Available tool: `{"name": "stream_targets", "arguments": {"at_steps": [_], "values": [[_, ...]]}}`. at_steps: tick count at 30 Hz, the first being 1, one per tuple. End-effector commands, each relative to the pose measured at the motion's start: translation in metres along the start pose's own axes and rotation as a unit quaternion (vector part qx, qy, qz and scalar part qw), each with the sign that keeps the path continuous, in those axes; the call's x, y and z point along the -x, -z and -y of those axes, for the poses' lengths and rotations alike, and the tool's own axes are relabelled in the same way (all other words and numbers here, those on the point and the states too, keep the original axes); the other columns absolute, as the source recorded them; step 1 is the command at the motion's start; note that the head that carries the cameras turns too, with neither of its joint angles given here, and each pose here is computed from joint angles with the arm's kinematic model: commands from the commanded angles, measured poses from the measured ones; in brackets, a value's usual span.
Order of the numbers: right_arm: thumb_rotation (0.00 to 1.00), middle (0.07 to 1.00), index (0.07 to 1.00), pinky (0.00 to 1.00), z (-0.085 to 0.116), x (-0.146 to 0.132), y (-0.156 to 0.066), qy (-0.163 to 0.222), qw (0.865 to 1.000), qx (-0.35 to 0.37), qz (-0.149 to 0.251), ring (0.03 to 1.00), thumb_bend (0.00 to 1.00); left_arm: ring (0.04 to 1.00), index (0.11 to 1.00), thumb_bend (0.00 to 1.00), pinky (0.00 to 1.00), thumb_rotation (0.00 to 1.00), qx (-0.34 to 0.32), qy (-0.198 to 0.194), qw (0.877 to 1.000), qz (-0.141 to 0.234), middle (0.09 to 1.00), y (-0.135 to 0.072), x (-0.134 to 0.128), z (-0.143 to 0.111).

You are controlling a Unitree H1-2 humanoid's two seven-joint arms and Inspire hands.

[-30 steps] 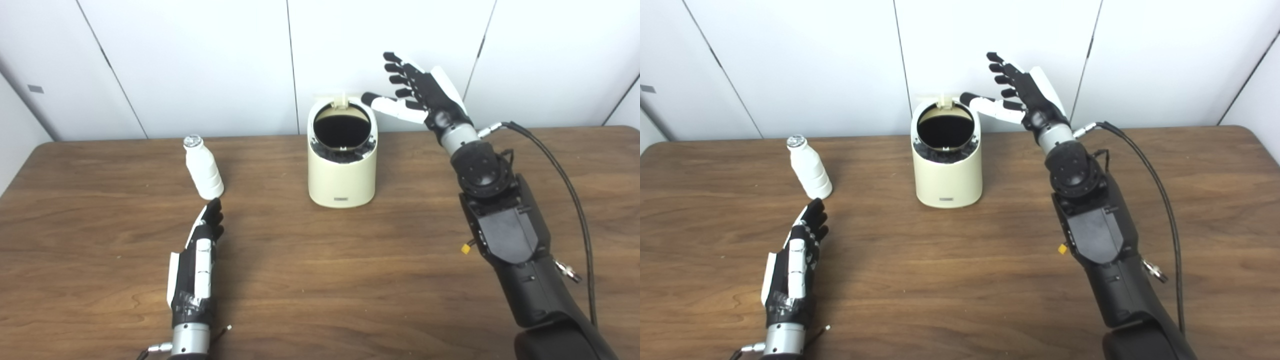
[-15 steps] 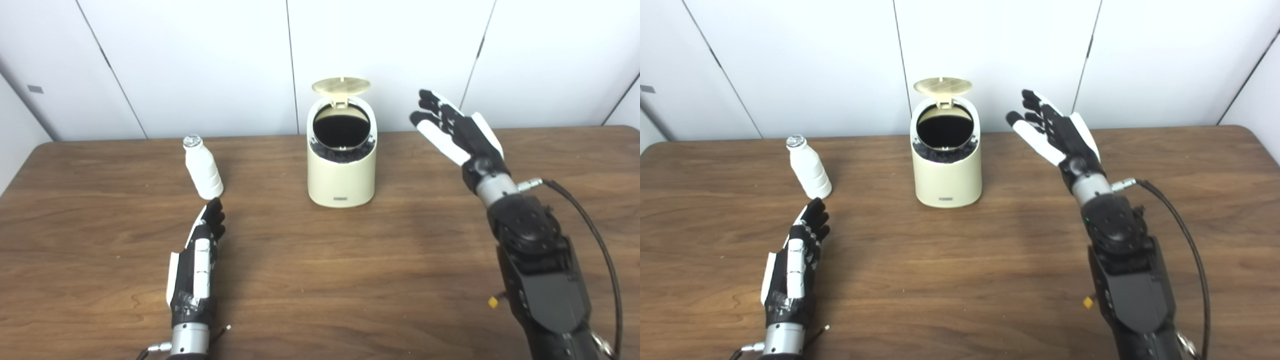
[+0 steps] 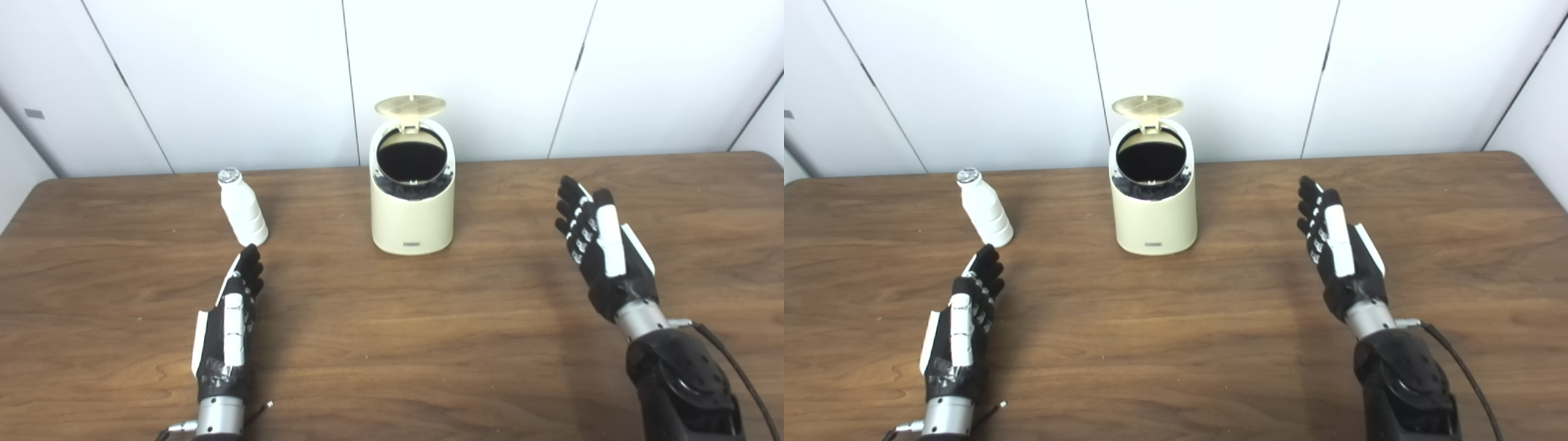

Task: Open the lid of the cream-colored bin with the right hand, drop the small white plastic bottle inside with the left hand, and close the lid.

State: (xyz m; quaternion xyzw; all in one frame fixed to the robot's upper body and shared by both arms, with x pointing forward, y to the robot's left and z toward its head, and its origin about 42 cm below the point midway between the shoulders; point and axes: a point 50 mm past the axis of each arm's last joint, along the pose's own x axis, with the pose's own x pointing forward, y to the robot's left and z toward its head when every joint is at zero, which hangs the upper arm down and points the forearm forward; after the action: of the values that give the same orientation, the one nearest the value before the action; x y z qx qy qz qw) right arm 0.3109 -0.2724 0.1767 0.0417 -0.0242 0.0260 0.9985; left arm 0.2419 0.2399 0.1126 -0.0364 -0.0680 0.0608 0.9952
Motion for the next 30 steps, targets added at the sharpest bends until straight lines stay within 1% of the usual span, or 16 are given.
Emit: {"name": "stream_targets", "arguments": {"at_steps": [1,4,6,10,14,16,17,18,19,20,21,22,25,27,28,30], "values": [[0.99,1.000,0.971,1.00,-0.001,-0.001,-0.012,-0.009,0.999,-0.009,0.051,1.000,0.71,0.965,0.949,0.53,0.98,0.98,-0.010,-0.001,1.000,-0.001,0.959,0.000,0.003,-0.010],[1.00,1.000,0.973,1.00,-0.001,0.008,-0.003,0.000,0.999,-0.022,0.048,1.000,0.71,0.965,0.948,0.54,0.98,0.98,-0.011,-0.002,1.000,0.000,0.957,0.000,0.003,-0.012],[0.98,0.999,0.968,1.00,0.000,0.013,0.003,0.009,0.998,-0.035,0.044,1.000,0.70,0.957,0.945,0.54,0.97,0.97,-0.014,0.000,1.000,0.004,0.953,0.000,0.003,-0.013],[0.98,0.996,0.967,1.00,-0.001,0.018,0.010,0.012,0.998,-0.048,0.043,1.000,0.69,0.950,0.942,0.53,0.96,0.96,-0.021,0.001,1.000,0.009,0.948,0.000,0.003,-0.014],[0.98,0.995,0.967,1.00,0.001,0.022,0.014,0.016,0.998,-0.053,0.044,1.000,0.68,0.954,0.938,0.52,0.96,0.90,-0.024,0.004,1.000,0.008,0.952,-0.001,0.004,-0.015],[0.98,0.995,0.968,1.00,0.003,0.023,0.017,0.018,0.997,-0.053,0.044,1.000,0.68,0.957,0.939,0.54,0.96,0.83,-0.041,0.007,0.999,0.003,0.948,-0.001,0.004,-0.015],[0.98,0.994,0.966,1.00,0.003,0.023,0.017,0.018,0.997,-0.054,0.044,1.000,0.68,0.959,0.936,0.56,0.97,0.76,-0.051,0.009,0.999,0.002,0.946,-0.002,0.004,-0.015],[0.98,0.994,0.965,1.00,0.003,0.024,0.017,0.018,0.997,-0.054,0.045,1.000,0.68,0.957,0.933,0.56,0.97,0.70,-0.057,0.009,0.998,0.001,0.943,-0.003,0.004,-0.015],[0.98,0.995,0.964,1.00,0.003,0.024,0.017,0.019,0.997,-0.055,0.044,1.000,0.68,0.956,0.932,0.56,0.97,0.67,-0.070,0.010,0.997,0.004,0.941,-0.007,0.005,-0.015],[0.98,0.993,0.963,1.00,0.002,0.024,0.017,0.020,0.997,-0.056,0.043,1.000,0.68,0.956,0.926,0.56,0.97,0.59,-0.078,0.010,0.997,0.006,0.934,-0.010,0.005,-0.014],[0.98,0.992,0.963,1.00,0.002,0.024,0.017,0.021,0.997,-0.057,0.042,1.000,0.68,0.959,0.926,0.56,0.98,0.56,-0.084,0.010,0.996,0.008,0.934,-0.012,0.005,-0.014],[0.97,0.992,0.962,1.00,0.003,0.025,0.018,0.021,0.997,-0.057,0.041,1.000,0.68,0.961,0.926,0.56,0.98,0.54,-0.099,0.004,0.995,0.011,0.933,-0.018,0.005,-0.013],[0.98,0.994,0.969,1.00,0.005,0.026,0.021,0.020,0.998,-0.054,0.040,1.000,0.68,0.931,0.914,0.61,0.91,0.48,-0.132,-0.017,0.991,0.018,0.917,-0.034,0.003,-0.014],[0.99,0.994,0.969,1.00,0.006,0.026,0.023,0.019,0.997,-0.056,0.042,1.000,0.66,0.921,0.917,0.62,0.89,0.41,-0.144,-0.027,0.989,0.023,0.923,-0.043,0.000,-0.017],[0.99,0.994,0.969,1.00,0.006,0.026,0.024,0.018,0.997,-0.058,0.043,1.000,0.66,0.919,0.917,0.63,0.89,0.39,-0.159,-0.037,0.986,0.027,0.924,-0.049,-0.002,-0.021],[1.00,0.997,0.972,1.00,0.007,0.025,0.025,0.018,0.997,-0.061,0.044,1.000,0.64,0.887,0.894,0.68,0.85,0.37,-0.192,-0.057,0.979,0.030,0.899,-0.058,-0.006,-0.027]]}}
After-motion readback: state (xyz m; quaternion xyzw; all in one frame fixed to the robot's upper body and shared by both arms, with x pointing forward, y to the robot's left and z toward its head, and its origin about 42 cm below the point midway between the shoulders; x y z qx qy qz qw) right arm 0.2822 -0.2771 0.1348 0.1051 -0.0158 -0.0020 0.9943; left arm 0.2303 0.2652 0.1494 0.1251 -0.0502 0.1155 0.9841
